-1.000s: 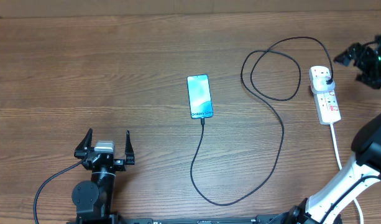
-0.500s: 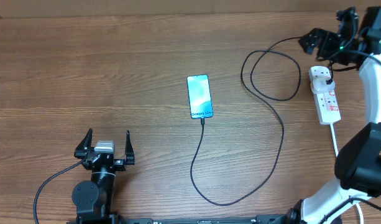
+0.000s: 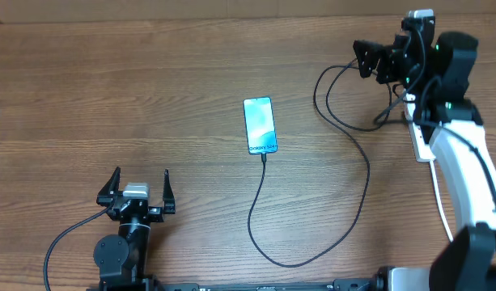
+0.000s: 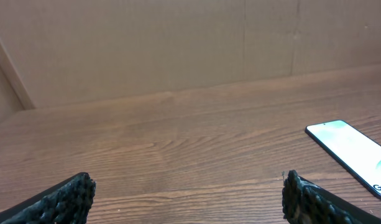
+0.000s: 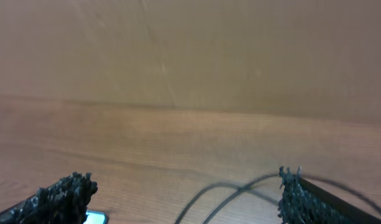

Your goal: Plug charger to phone and switch on socket

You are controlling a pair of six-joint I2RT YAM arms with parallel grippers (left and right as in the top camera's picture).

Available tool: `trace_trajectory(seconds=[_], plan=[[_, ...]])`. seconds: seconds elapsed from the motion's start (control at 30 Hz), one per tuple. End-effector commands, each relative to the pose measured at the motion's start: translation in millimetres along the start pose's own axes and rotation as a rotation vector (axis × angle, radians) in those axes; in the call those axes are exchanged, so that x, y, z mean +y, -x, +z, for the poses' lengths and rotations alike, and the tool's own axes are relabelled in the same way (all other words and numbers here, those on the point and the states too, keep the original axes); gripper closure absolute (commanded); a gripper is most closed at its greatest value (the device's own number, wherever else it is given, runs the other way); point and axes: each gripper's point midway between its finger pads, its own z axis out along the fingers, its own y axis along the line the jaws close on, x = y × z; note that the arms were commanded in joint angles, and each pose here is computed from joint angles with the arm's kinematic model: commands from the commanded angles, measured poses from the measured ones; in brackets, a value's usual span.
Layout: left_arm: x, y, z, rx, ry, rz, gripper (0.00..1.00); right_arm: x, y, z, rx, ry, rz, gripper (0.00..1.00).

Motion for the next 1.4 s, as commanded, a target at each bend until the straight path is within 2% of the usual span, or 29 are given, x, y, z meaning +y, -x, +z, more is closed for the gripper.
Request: trace_trajectory(seconds=[0.0, 0.3, 0.53, 1.03, 1.37], plan=[[3.4, -0.6, -0.4, -0.001, 0.019, 0.019, 0.0, 12.1, 13.1, -22.4, -0.087, -0.016, -0.043, 0.0], [3.3, -0.6, -0.4, -0.001, 0.018, 0.019, 0.0, 37.7, 24.8, -79.8, -0.298, -0.007, -0.106, 0.0], [3.4, -0.5, -0.4, -0.002, 0.019, 0.019, 0.0, 56.0, 16.6, -122.0, -0.448, 0.004, -0.146, 0.0], [3.4, -0.5, -0.4, -0.002, 0.019, 0.019, 0.0, 75.5, -41.9, -174.7, -0.572, -0.002, -0.195, 0.0], [3.4, -0.6, -0.4, -0.001, 0.019, 0.019, 0.0, 76.8, -84.0, -182.5, -0.578, -0.008, -0.196, 0.0]])
